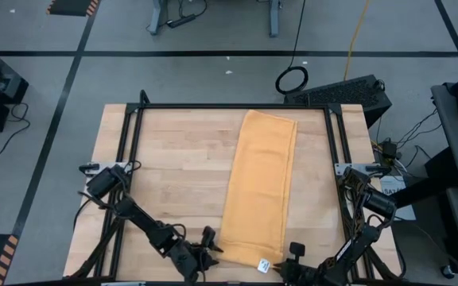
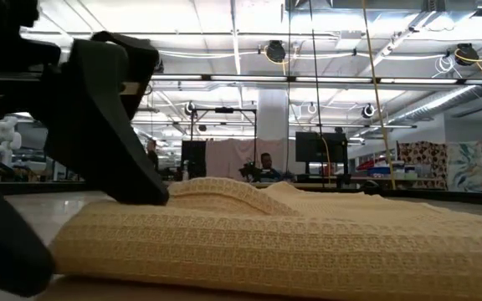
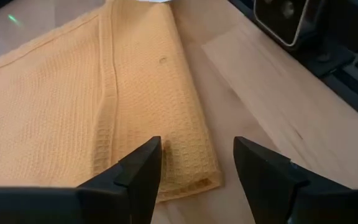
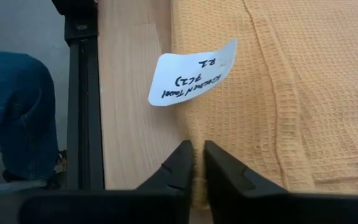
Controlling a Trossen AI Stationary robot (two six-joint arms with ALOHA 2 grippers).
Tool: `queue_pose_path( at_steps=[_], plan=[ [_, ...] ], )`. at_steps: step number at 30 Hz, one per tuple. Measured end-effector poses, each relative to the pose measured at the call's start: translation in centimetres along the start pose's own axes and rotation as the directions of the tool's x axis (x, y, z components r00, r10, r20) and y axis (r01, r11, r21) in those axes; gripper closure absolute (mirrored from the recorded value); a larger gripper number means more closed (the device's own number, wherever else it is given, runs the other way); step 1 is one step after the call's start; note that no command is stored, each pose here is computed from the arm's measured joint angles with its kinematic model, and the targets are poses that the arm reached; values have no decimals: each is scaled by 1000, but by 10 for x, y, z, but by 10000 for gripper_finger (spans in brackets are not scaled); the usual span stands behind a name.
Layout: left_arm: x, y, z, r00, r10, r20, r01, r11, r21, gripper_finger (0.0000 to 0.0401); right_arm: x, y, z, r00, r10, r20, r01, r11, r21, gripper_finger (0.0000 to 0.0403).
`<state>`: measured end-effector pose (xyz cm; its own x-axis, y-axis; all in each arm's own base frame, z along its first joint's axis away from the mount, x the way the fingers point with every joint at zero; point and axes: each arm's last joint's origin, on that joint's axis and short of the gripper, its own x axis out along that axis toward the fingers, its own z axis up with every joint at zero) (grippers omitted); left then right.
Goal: Roll towel
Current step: Roll the yellow towel
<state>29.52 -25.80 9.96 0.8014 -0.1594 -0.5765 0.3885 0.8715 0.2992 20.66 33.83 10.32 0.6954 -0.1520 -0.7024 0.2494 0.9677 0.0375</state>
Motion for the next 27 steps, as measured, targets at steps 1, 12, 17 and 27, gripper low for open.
queue_pose_path(
  at_steps=[1, 12, 17, 27],
  plan=[
    [1, 2, 0, 1000, -1, -2, 1, 1000, -3, 196, 0, 0, 0, 1000, 0, 0, 0, 1000, 0, 378],
    [12, 28, -6, 993, -97, -62, 93, 993, -67, 312, 0, -1, 0, 1000, -11, -2, 11, 1000, -11, 394],
    [11, 31, -4, 992, -112, -55, 103, 986, -133, 389, -4, -3, 2, 1000, -16, -9, 15, 998, -53, 369],
    [7, 45, -1, 985, -152, -80, 99, 885, -455, 394, -15, -1, 0, 996, -23, 83, 39, 980, -195, 228]
  ],
)
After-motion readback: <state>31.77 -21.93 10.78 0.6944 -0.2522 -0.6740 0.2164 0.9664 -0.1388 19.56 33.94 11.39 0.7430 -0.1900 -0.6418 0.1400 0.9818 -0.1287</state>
